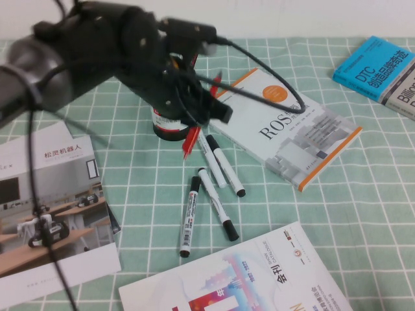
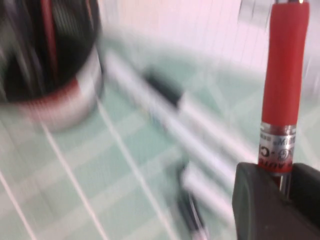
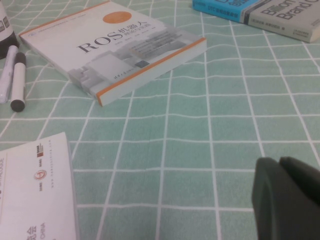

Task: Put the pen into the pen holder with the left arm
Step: Place the pen onto the pen holder

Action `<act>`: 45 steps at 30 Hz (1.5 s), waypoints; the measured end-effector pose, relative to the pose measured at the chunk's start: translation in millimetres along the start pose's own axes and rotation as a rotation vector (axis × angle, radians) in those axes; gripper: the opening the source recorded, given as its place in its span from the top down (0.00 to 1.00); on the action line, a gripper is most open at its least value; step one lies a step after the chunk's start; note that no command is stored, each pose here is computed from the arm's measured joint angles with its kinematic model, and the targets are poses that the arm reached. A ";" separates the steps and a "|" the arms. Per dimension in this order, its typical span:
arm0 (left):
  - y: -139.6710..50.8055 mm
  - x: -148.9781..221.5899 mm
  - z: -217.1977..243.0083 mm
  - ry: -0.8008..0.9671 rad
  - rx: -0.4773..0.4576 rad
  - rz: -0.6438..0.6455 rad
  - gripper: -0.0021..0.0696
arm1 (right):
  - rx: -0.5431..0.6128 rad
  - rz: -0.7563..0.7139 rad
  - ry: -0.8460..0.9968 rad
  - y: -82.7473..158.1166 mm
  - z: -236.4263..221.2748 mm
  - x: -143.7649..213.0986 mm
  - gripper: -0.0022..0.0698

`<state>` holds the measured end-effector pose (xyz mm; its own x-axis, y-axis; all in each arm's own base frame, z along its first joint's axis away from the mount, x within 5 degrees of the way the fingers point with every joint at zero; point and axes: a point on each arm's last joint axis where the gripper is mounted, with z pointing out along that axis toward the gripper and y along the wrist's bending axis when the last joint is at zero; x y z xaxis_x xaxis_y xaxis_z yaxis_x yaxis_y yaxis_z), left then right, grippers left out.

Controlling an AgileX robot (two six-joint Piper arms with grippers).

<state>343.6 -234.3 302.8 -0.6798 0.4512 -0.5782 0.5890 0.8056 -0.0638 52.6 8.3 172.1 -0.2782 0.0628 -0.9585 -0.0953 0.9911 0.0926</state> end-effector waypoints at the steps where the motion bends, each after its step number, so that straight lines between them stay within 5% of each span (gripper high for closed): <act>1: 0.3 -1.3 -3.6 -0.072 -0.007 0.010 0.86 | 0.000 0.000 0.000 0.0 0.0 0.0 1.00; 10: 23.3 19.2 -7.2 -0.767 -0.155 0.046 0.86 | 0.000 0.000 0.000 0.0 0.0 0.0 1.00; 13: 35.2 26.4 2.2 -0.843 -0.186 0.009 0.86 | 0.000 0.000 0.000 0.0 0.0 0.0 1.00; 24: 69.9 24.2 47.1 -0.855 -0.211 -0.106 0.86 | 0.000 0.000 0.000 0.0 0.0 0.0 1.00; 45: 84.7 25.2 93.3 -0.749 -0.213 -0.122 0.85 | 0.000 0.000 0.000 0.0 0.0 0.0 1.00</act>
<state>417.1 -190.5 207.0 -0.2140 0.0370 -0.9761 0.3810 0.9233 -0.0486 52.6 8.3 172.1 -0.2782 0.0628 -0.9585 -0.0953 0.9911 0.0926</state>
